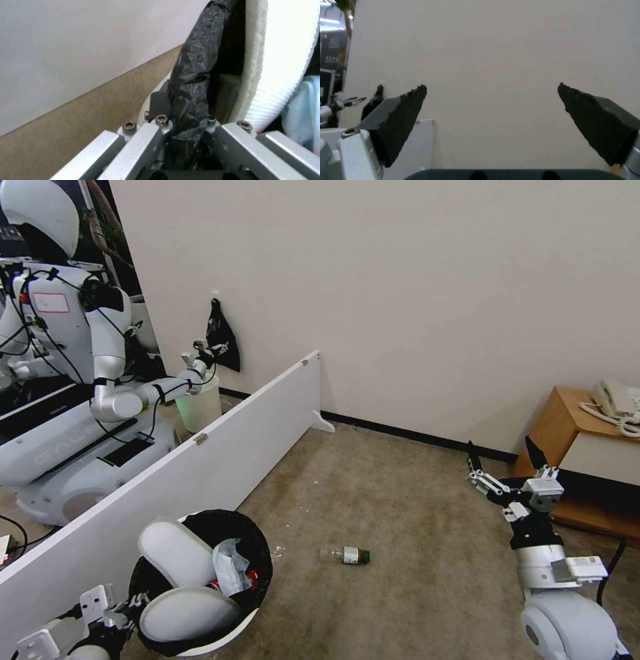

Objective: Pick up the trash bin and place the garbage on the floor into it.

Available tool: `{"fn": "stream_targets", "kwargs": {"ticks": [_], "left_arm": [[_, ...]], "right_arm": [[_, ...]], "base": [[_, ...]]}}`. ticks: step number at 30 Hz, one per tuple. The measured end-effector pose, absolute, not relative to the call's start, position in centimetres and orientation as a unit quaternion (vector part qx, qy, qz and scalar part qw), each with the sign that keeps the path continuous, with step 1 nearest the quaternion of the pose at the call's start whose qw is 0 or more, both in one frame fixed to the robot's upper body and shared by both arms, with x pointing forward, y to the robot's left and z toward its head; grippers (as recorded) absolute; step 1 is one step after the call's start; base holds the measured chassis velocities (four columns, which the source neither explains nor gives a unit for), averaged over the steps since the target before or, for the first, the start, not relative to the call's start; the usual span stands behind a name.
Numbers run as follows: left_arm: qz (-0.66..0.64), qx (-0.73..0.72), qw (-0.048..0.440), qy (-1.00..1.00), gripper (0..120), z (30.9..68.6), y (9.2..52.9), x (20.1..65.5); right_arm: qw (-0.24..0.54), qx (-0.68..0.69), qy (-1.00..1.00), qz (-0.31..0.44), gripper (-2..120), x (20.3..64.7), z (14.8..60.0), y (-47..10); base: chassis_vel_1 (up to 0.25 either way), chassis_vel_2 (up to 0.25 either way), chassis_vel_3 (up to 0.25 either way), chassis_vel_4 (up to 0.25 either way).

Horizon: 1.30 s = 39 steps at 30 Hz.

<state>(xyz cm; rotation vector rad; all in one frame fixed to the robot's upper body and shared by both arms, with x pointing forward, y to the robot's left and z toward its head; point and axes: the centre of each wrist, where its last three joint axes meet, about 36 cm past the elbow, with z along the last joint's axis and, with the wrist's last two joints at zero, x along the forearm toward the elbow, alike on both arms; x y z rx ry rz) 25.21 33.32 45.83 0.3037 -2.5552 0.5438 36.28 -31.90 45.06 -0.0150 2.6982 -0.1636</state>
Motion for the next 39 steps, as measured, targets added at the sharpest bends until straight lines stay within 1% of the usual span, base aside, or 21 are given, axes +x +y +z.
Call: {"fn": "stream_targets", "kwargs": {"ticks": [21, 39], "left_arm": [[0.202, 0.109, 0.254, -0.940, 1, 45.6, 32.4, 25.2], [0.202, 0.109, 0.256, -0.939, 1, 45.4, 32.3, 25.3]], "right_arm": [[0.216, -0.001, 0.974, -0.074, 100, 36.1, 44.2, -32.0], [0.210, -0.011, 0.974, -0.082, 100, 36.6, 43.6, -32.4]], "base": [[-0.121, 0.122, 0.128, -0.119], [-0.007, 0.007, 0.004, -0.006]]}}
